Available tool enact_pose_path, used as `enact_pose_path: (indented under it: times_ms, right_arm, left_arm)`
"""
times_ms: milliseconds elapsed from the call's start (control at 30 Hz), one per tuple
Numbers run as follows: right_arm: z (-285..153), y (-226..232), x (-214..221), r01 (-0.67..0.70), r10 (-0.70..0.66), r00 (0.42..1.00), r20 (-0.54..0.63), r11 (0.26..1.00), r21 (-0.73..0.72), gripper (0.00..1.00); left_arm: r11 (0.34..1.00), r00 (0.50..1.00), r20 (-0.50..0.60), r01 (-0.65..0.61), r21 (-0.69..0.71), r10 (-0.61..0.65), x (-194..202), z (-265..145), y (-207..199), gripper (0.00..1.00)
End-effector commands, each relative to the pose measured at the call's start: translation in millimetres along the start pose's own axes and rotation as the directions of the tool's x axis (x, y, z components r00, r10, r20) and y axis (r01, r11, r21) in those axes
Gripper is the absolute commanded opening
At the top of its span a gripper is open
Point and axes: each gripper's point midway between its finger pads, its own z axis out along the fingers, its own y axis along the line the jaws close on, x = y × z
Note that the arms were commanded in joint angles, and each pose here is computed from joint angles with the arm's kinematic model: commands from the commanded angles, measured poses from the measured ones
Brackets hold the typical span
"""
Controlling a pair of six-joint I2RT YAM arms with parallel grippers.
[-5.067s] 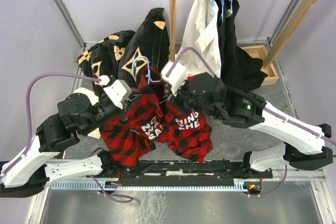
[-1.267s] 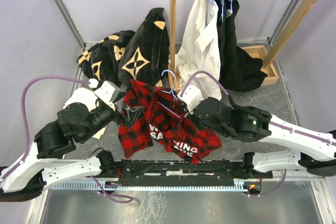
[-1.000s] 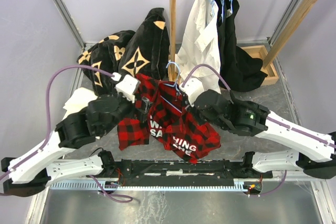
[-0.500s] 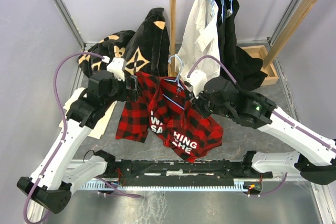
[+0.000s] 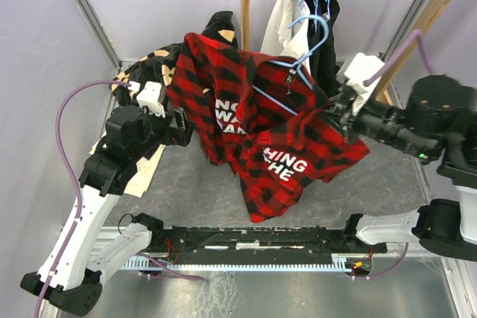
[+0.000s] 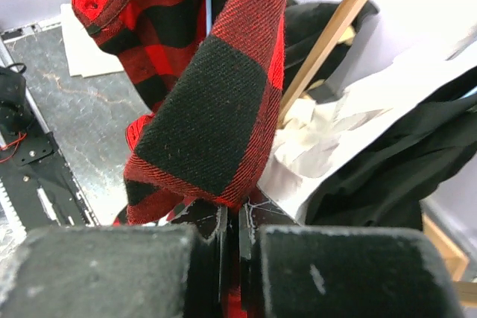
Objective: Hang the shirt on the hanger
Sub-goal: Hang the shirt on the hanger.
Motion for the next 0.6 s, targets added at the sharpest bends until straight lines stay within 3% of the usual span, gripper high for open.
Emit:
enact_pose_path:
  times_ms: [0,200,567]
  right_arm:
    - [-25,-16,-32,0.088,-0.090,0.993,0.072,0.996,0.031,0.00]
    - [-35,-20,-33,0.094,-0.098,0.991,0.093,0.994,0.049,0.00]
    - [21,37,85,0.005,-0.027,0.988,-0.153,0.990,-0.140,0.00]
  left_arm:
    - [0.999,0.996,0.084,-0.042,0.016,0.041,-29,-8,-4,0.98]
    - [0.999,0.994,0.094,-0.051,-0.005,0.051,-31,-11,0,0.98]
    - [0.999,0.997,0.065,-0.052,0.007,0.051,-13,-10,0,0.98]
